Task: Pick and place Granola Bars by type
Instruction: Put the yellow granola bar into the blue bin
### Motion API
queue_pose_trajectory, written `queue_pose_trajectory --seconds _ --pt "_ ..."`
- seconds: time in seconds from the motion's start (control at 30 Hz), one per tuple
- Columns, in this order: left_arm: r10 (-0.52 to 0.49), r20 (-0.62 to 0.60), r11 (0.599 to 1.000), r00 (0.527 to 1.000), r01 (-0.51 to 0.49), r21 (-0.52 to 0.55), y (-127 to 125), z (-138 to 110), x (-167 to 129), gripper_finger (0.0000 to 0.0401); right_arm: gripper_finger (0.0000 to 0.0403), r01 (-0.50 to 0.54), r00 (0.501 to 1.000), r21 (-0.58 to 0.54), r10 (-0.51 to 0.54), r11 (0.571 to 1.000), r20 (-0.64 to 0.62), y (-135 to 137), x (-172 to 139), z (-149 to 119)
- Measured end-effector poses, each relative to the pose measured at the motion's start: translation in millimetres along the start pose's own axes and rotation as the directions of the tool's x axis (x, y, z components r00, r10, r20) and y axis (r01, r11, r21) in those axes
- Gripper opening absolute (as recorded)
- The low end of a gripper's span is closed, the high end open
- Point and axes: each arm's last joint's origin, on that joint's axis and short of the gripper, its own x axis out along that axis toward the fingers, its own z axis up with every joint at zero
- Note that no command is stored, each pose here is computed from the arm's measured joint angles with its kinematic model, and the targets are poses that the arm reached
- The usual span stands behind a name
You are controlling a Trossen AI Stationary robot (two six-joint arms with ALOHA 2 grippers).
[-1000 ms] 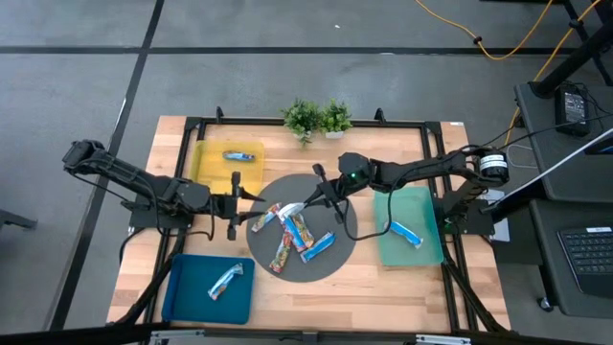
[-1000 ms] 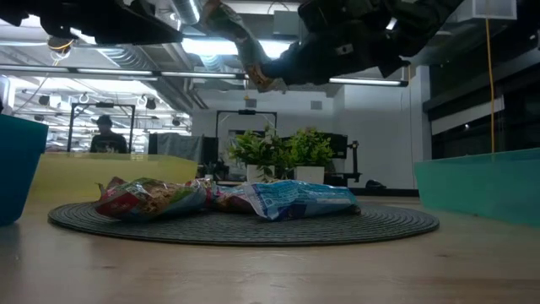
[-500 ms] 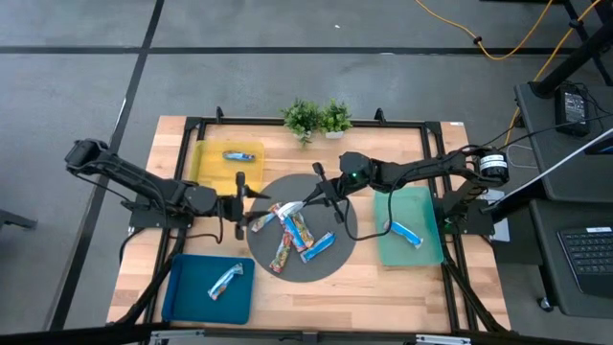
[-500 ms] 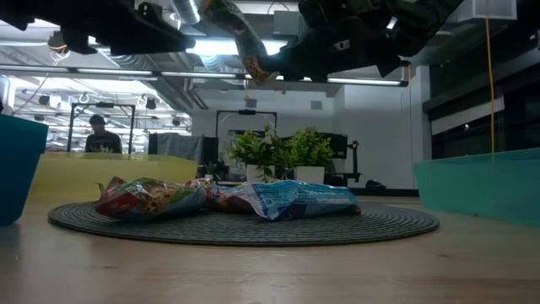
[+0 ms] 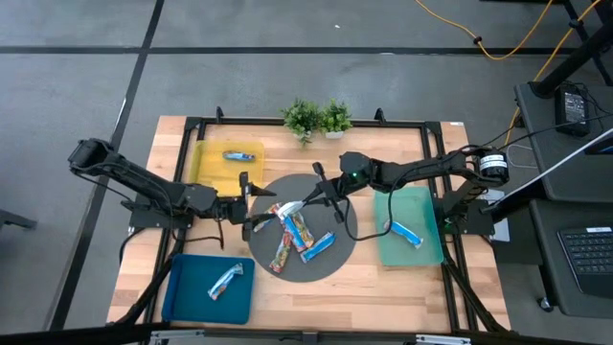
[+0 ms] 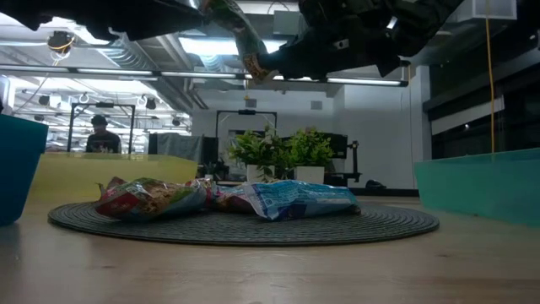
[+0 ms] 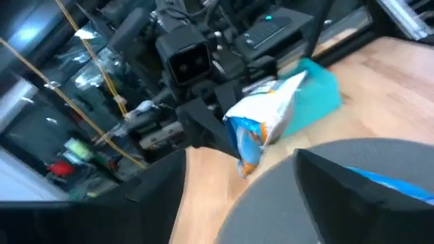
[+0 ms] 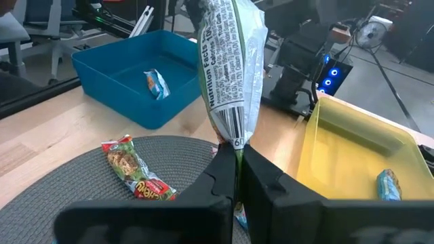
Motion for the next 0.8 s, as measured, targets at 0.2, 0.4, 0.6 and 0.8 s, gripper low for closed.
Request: queue_pose_trajectory --seconds 0.2,0.4,0.6,0.8 --pt "-0.001 0.074 1.000 0.997 -0.001 0.019 -4 3 8 0.0265 0.0016 0.001 1.000 -0.002 -0.001 1.000 0.003 0 0 0" --pt "-0.010 0.123 1.000 0.992 0.008 0.017 -5 6 10 0.0264 0.0016 0.001 1.000 -0.001 -0.001 1.000 0.003 0 0 0" --pt "-0.006 0.127 1.000 0.992 0.007 -0.004 -4 6 10 0.0238 0.0016 0.002 1.000 -0.003 -0.002 1.000 0.006 0 0 1" --pt "-0.026 0.141 1.000 0.990 0.027 -0.010 -1 4 12 0.0195 0.0016 0.008 1.000 -0.011 -0.008 1.000 0.021 -1 0 2"
